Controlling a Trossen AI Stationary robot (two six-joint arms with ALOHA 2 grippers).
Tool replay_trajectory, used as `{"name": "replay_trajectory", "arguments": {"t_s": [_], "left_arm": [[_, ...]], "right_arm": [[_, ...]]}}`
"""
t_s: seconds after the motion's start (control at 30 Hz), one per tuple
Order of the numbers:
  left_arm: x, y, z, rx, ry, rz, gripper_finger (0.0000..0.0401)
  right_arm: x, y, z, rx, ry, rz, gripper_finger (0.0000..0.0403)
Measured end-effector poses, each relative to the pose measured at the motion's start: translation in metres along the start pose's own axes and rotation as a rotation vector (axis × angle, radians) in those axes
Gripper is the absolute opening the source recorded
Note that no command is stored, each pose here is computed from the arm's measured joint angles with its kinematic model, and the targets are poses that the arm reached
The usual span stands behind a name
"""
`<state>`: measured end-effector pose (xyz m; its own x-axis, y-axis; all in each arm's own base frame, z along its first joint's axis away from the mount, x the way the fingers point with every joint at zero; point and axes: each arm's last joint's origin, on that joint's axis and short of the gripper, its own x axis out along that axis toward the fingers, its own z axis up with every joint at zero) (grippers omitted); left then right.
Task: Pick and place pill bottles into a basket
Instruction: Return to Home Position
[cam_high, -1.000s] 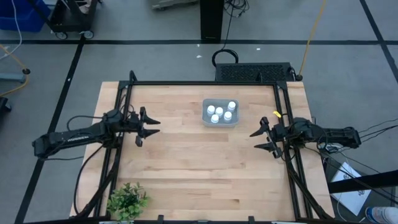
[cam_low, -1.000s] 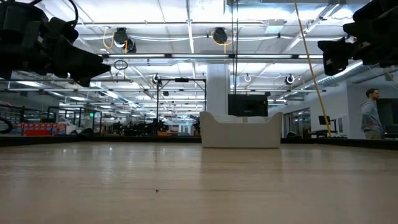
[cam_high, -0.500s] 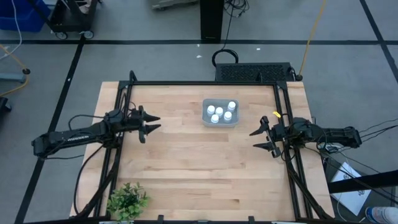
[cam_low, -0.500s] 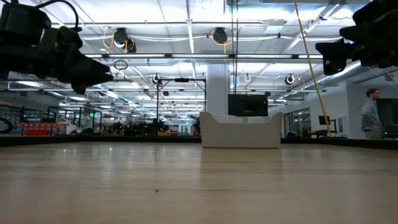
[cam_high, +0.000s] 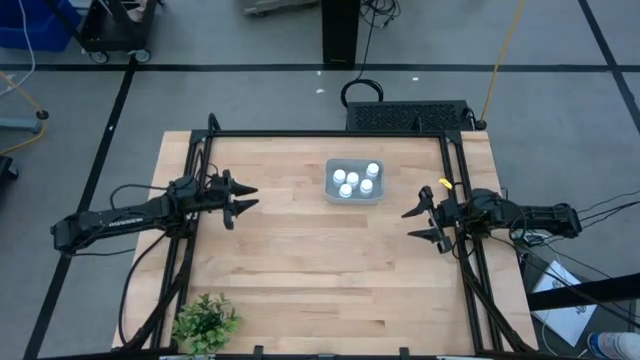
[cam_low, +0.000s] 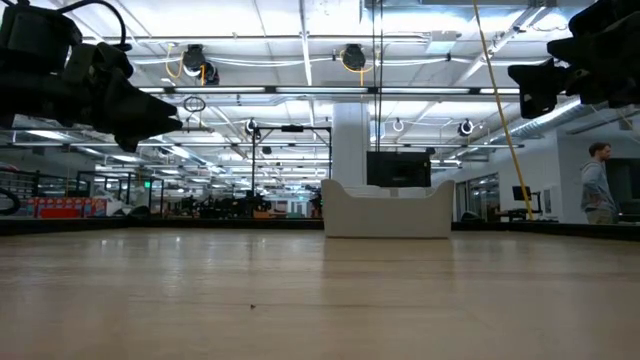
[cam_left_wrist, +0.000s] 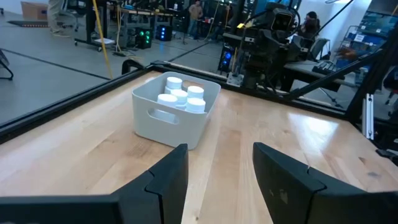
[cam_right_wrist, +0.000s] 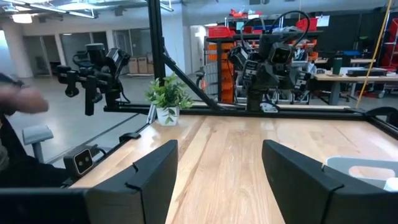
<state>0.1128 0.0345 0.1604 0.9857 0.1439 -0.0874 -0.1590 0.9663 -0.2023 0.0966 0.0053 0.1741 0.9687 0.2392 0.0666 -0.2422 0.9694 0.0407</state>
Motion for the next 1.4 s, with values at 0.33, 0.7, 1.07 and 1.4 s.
{"name": "replay_trajectory", "arguments": {"t_s": [0.33,0.7,1.07,1.4], "left_arm": [[0.0,0.0,0.0,-0.002,0.0,0.0,0.0186],[0.0,0.0,0.0,-0.001,0.0,0.0,0.0186],[0.0,0.0,0.0,-0.001,0.0,0.0,0.0186],[0.0,0.0,0.0,-0.001,0.0,0.001,0.0186]], "right_arm": [[0.0,-0.01,-0.006,-0.206,0.086,-0.323,0.0227],[-0.001,-0.01,-0.006,-0.212,0.086,-0.337,0.0227],[-0.001,-0.01,-0.006,-0.212,0.086,-0.338,0.0227],[-0.003,-0.01,-0.003,-0.209,0.048,-0.34,0.0226]]}}
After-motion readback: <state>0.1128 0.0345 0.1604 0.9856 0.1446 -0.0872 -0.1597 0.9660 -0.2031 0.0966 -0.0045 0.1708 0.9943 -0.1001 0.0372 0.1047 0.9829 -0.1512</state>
